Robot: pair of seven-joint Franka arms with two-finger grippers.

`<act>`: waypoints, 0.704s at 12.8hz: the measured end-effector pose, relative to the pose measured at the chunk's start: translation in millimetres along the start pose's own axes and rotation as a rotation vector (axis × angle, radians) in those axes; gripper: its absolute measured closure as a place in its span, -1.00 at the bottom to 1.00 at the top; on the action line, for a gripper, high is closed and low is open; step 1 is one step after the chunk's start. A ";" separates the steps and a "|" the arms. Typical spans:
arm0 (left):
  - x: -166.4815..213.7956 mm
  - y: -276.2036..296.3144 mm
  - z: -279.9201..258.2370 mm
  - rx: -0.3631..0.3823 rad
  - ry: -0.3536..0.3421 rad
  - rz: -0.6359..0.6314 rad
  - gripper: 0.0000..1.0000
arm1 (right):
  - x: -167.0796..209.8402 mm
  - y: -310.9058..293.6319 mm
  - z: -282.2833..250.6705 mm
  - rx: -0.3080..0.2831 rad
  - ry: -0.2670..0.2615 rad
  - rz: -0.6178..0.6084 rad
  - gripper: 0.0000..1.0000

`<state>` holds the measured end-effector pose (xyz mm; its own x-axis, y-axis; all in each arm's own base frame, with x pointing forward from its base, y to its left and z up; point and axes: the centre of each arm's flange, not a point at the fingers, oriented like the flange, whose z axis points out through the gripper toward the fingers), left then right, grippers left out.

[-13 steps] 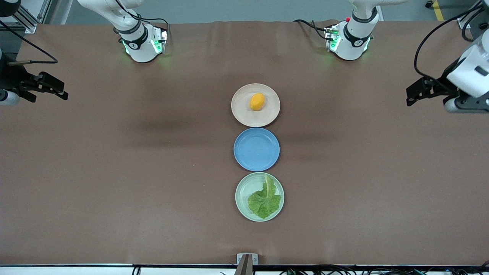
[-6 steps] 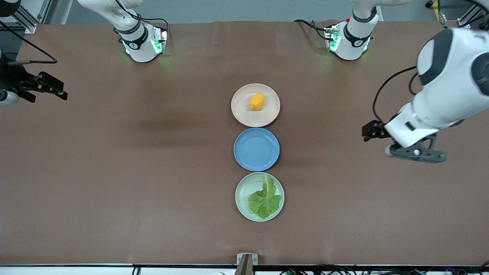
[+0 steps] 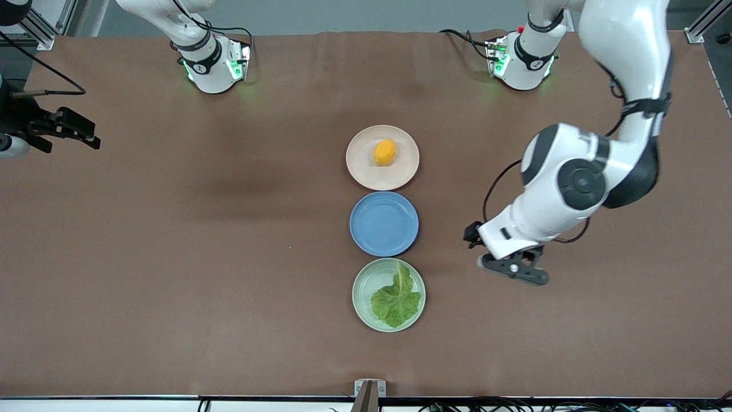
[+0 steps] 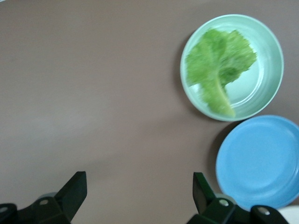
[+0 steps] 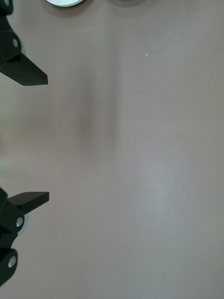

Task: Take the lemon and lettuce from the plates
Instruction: 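Lower the left gripper onto the lettuce stem while the right gripper reaches the lemon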

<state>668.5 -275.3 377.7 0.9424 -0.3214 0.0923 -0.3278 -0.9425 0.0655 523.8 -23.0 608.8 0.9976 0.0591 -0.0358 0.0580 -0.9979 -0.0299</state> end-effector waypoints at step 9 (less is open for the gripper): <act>11.8 87.9 126.3 -0.062 0.166 -0.015 -0.56 | 32.0 10.8 49.7 -0.001 -0.089 0.017 -1.00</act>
<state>659.2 -373.6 259.1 0.9251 -0.2830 0.2531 -0.3221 -0.9379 0.1286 554.5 -30.5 557.7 0.9912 0.0440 -0.1250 0.0408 -0.9988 -0.0275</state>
